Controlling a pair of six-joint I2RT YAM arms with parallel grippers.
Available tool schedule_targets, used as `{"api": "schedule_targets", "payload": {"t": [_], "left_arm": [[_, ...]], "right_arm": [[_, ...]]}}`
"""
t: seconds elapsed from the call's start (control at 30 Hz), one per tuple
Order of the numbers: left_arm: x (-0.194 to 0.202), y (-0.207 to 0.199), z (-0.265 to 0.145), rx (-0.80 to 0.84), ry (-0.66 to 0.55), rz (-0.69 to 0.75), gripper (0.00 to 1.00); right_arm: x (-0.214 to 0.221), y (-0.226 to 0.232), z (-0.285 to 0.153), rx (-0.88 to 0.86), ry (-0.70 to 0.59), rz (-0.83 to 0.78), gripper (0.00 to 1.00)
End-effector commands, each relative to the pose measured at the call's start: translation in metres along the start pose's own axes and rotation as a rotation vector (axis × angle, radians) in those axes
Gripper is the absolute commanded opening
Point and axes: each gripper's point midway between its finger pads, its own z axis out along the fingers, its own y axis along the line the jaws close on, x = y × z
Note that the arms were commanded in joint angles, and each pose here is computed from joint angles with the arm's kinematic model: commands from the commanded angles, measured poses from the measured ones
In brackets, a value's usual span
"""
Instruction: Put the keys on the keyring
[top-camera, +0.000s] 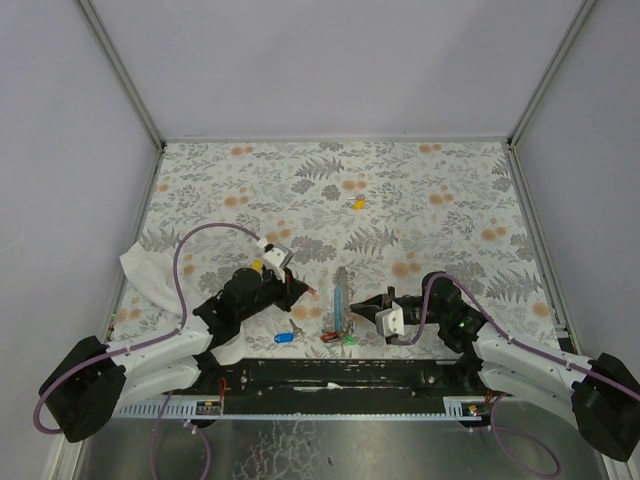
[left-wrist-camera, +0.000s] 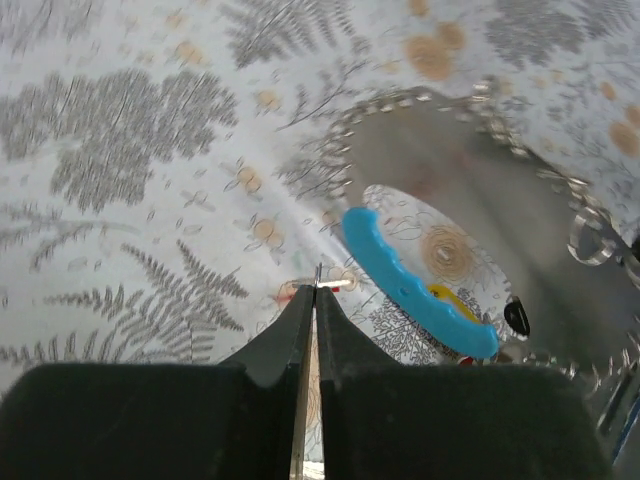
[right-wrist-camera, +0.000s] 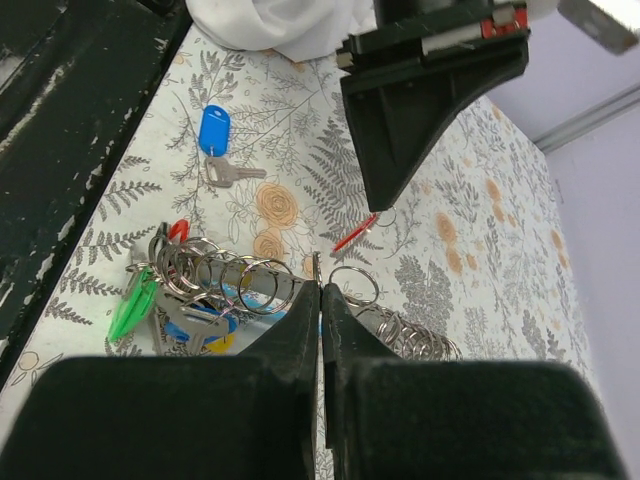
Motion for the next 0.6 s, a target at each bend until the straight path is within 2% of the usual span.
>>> {"api": "schedule_targets", "payload": {"t": [0.0, 0.1, 0.27, 0.57], "left_arm": [[-0.045, -0.04, -0.01, 0.23, -0.229, 0.269, 0.0], [-0.049, -0.053, -0.012, 0.31, -0.228, 0.383, 0.0], [-0.046, -0.079, -0.013, 0.469, -0.199, 0.496, 0.0], [-0.043, -0.099, -0.014, 0.616, -0.15, 0.606, 0.0]], "right_arm": [[-0.019, -0.026, -0.001, 0.074, -0.026, -0.032, 0.0], [-0.016, -0.032, -0.002, 0.107, 0.001, 0.004, 0.0], [-0.011, -0.041, -0.006, 0.135, 0.062, 0.065, 0.0], [-0.011, -0.044, -0.006, 0.153, 0.071, 0.096, 0.0]]}}
